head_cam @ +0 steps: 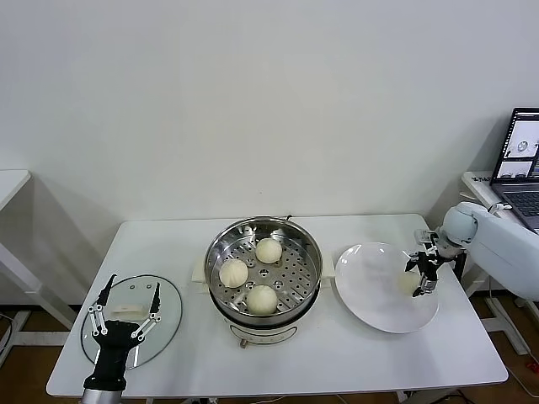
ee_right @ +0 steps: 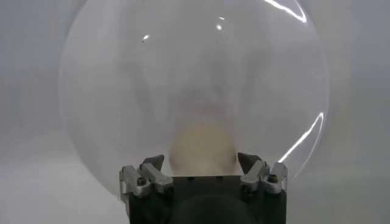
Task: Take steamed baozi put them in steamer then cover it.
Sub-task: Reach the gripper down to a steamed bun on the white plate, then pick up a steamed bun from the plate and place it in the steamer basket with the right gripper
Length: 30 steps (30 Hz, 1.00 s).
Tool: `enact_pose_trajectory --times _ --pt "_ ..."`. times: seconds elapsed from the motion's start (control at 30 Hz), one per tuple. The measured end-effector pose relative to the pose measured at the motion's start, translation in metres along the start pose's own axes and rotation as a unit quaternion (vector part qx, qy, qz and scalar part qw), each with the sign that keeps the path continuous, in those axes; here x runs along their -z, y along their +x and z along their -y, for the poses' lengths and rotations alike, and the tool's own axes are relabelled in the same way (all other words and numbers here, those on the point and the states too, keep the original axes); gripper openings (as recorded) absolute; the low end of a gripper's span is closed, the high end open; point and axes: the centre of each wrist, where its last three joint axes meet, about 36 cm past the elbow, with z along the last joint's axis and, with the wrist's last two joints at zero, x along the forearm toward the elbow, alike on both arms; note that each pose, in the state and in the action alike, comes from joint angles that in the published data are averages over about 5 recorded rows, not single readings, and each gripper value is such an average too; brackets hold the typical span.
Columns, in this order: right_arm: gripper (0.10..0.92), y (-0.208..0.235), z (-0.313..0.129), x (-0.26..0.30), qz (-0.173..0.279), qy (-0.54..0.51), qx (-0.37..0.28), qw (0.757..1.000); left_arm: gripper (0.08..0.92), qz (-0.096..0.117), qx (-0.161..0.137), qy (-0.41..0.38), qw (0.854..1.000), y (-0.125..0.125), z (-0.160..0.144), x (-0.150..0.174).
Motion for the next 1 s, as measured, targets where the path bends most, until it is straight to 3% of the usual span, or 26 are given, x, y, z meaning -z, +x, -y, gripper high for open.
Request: enact_pose_trajectory --times 0.23,0.47,1.0 --pt "0.69 0.008 0.0 0.003 -0.003 0.006 -0.003 1.0 0.823 0.001 0.002 0.001 1.0 -0.002 0.0 0.001" --pt "0.679 0.049 0.01 0.029 0.008 0.038 -0.005 0.999 0.823 0.006 -0.001 0.003 1.0 -0.004 0.002 0.002" --pt "0.679 0.201 0.024 0.222 0.089 0.164 0.002 0.982 0.823 0.011 -0.008 0.007 1.0 -0.007 0.006 0.003"
